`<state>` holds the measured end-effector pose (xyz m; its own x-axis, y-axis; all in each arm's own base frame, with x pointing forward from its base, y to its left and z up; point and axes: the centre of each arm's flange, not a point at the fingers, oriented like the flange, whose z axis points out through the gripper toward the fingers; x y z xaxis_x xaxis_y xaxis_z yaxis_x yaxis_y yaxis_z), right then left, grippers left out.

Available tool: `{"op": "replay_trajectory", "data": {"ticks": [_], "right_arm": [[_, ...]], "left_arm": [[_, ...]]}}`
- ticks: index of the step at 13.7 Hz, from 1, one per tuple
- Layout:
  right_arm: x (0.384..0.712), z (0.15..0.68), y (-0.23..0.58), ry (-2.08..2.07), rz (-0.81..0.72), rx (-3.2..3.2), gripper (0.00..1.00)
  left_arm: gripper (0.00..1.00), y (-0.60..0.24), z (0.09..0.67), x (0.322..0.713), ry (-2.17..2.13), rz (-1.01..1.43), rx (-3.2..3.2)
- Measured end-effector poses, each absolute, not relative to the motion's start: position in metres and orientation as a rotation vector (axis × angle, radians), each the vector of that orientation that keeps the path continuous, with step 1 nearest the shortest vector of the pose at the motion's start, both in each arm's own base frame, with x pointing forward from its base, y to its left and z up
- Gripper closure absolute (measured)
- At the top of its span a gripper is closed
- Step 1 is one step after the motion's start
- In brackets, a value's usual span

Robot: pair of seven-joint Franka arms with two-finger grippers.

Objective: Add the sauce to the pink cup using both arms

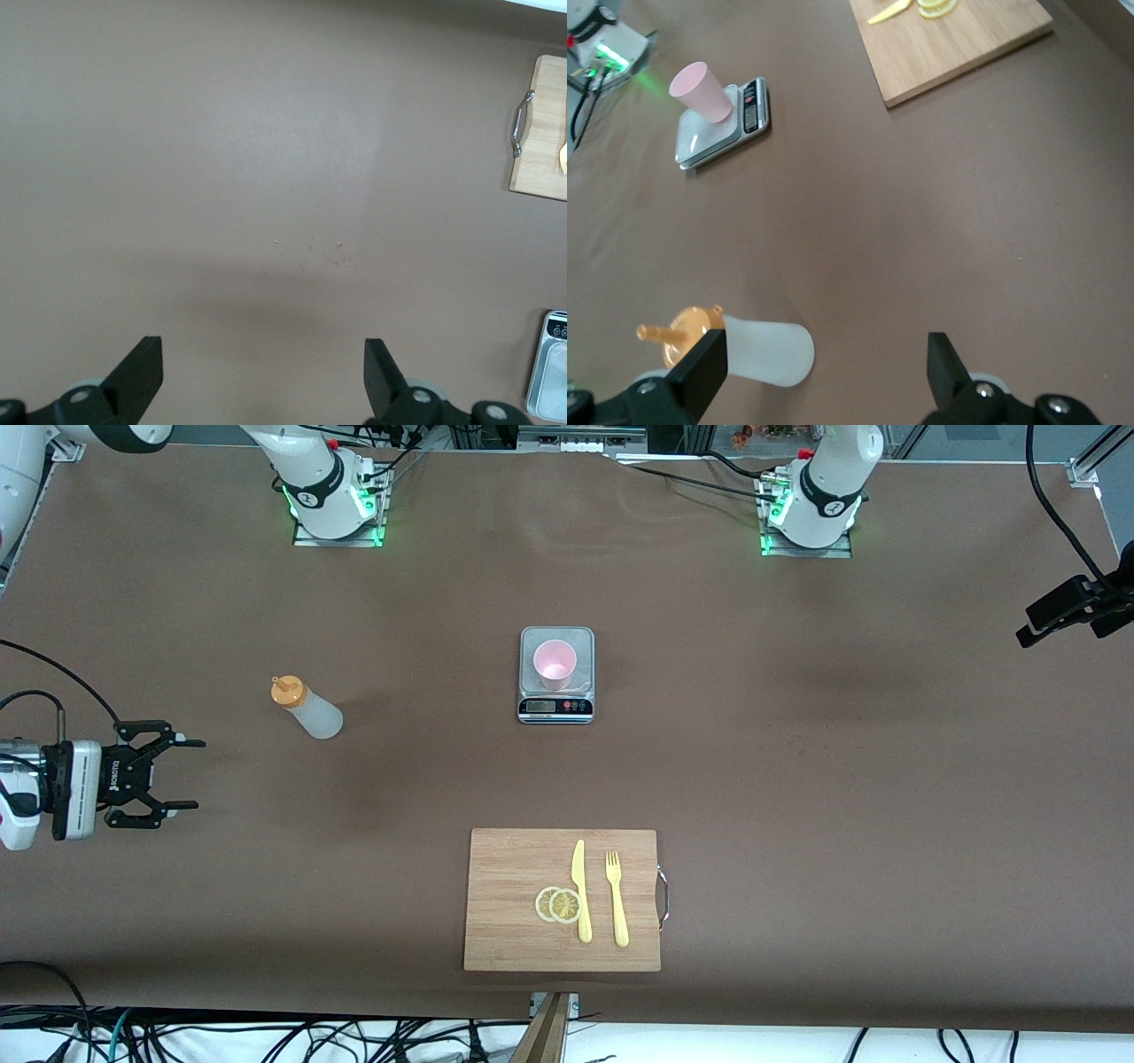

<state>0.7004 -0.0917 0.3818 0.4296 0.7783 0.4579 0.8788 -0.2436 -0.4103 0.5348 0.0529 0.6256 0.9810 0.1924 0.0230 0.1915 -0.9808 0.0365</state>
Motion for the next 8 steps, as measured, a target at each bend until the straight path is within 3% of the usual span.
{"op": "replay_trajectory", "data": {"ticks": [3,8], "right_arm": [[0.706,0.437,-0.039,-1.291,-0.107,-2.252,0.0],[0.688,0.513,0.039,-1.0,0.045,-2.588,0.0]], "left_arm": [[0.0,0.054,0.635,0.538,0.301,0.081,3.092],[0.0,0.055,0.645,0.538,0.305,0.112,3.076]]}}
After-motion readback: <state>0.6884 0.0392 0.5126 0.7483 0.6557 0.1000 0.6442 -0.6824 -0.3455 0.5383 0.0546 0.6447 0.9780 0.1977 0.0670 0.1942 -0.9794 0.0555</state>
